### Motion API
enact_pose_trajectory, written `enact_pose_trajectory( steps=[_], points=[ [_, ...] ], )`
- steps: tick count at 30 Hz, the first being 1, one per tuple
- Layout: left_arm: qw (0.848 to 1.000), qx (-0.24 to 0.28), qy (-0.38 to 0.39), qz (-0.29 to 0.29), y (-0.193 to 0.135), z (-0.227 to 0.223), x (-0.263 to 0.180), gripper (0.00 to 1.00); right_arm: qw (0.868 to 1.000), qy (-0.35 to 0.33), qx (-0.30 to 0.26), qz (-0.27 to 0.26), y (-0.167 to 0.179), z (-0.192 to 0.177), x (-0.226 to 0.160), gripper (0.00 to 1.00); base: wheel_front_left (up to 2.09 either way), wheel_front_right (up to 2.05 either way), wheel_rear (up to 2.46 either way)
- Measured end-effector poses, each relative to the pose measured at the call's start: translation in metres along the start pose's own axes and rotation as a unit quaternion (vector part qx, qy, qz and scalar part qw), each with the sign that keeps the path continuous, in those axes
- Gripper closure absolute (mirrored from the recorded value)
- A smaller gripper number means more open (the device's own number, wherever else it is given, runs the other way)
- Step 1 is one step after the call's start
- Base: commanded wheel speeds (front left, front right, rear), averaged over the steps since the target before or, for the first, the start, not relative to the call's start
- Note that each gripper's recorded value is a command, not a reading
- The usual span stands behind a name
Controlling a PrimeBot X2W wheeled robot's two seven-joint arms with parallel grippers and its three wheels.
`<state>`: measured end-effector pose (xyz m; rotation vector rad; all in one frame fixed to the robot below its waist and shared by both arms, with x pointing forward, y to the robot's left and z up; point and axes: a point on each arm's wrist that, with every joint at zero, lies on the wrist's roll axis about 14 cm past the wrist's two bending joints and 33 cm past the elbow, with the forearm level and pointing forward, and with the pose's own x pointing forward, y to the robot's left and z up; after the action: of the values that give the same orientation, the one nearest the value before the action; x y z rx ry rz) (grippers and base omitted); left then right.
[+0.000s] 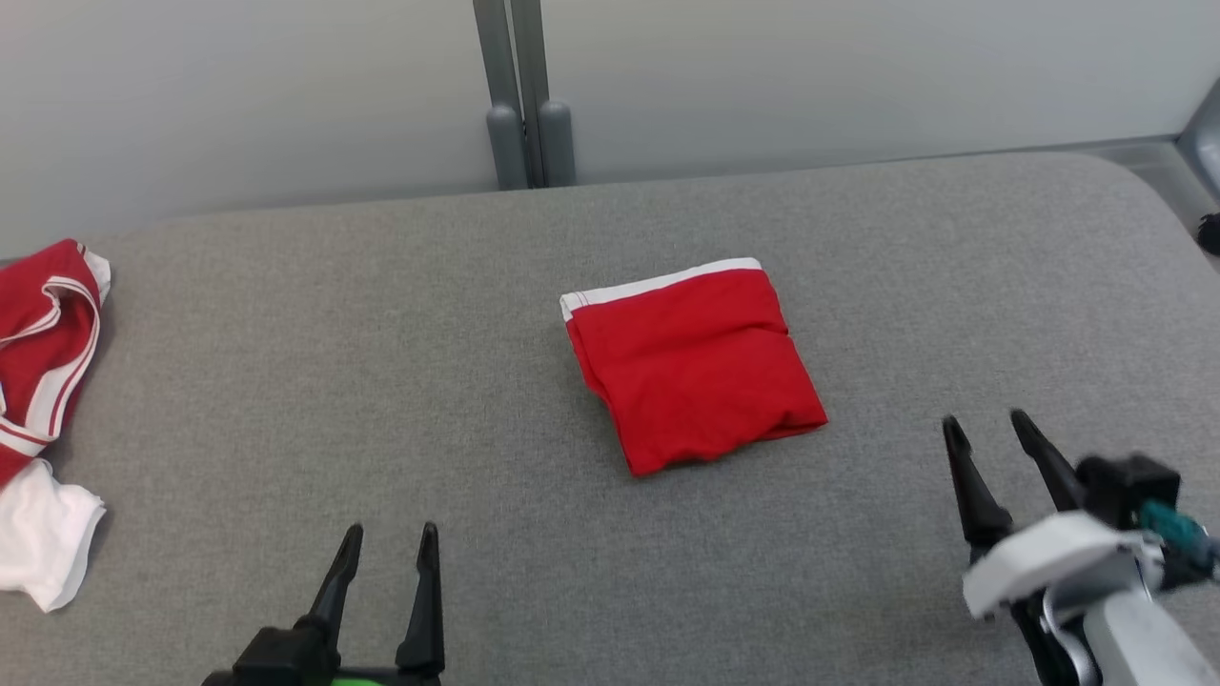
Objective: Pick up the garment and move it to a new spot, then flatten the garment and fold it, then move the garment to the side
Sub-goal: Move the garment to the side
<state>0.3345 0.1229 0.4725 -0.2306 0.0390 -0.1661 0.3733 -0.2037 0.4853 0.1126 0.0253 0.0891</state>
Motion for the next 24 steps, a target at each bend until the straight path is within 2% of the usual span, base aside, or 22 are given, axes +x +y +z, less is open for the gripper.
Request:
enact_pose_trajectory(
  steps=[4, 7, 10, 15, 20, 21, 22, 24],
  points=[
    [1.0, -0.006, -0.001, -0.017, -0.009, 0.001, 0.022, 0.0, 0.996, 0.06, 0.054, 0.036, 0.017, 0.007, 0.057, 0.0, 0.0, 0.0, 0.0],
    [1.0, -0.016, 0.01, -0.015, -0.009, -0.007, 0.03, 0.0, 0.985, 0.137, 0.091, 0.053, 0.027, -0.009, 0.087, 0.0, 0.0, 0.0, 0.0],
    [0.999, -0.026, 0.022, -0.006, -0.007, -0.014, 0.032, 0.0, 0.974, 0.196, 0.093, 0.072, 0.038, -0.025, 0.11, 0.0, 0.0, 0.0, 0.0],
    [0.998, -0.032, 0.044, 0.019, 0.003, -0.028, 0.022, 0.0, 0.95, 0.278, 0.095, 0.102, 0.063, -0.068, 0.122, 0.0, 0.0, 0.0, 0.0],
    [0.997, -0.033, 0.048, 0.054, 0.02, -0.029, 0.012, 0.0, 0.939, 0.311, 0.092, 0.115, 0.078, -0.093, 0.132, 0.0, 0.0, 0.0, 0.0],
    [0.996, -0.033, 0.048, 0.06, 0.022, -0.03, 0.01, 0.0, 0.936, 0.315, 0.1, 0.121, 0.085, -0.097, 0.133, 0.53, 0.0, 0.0, 0.0],
    [0.996, -0.032, 0.049, 0.067, 0.026, -0.03, 0.009, 0.0, 0.934, 0.315, 0.108, 0.129, 0.093, -0.098, 0.135, 1.0, 0.0, 0.0, 0.0],
    [0.995, -0.031, 0.051, 0.076, 0.031, -0.031, 0.008, 0.0, 0.933, 0.31, 0.121, 0.138, 0.103, -0.098, 0.139, 1.0, 0.0, 0.0, 0.0]
  ],
)
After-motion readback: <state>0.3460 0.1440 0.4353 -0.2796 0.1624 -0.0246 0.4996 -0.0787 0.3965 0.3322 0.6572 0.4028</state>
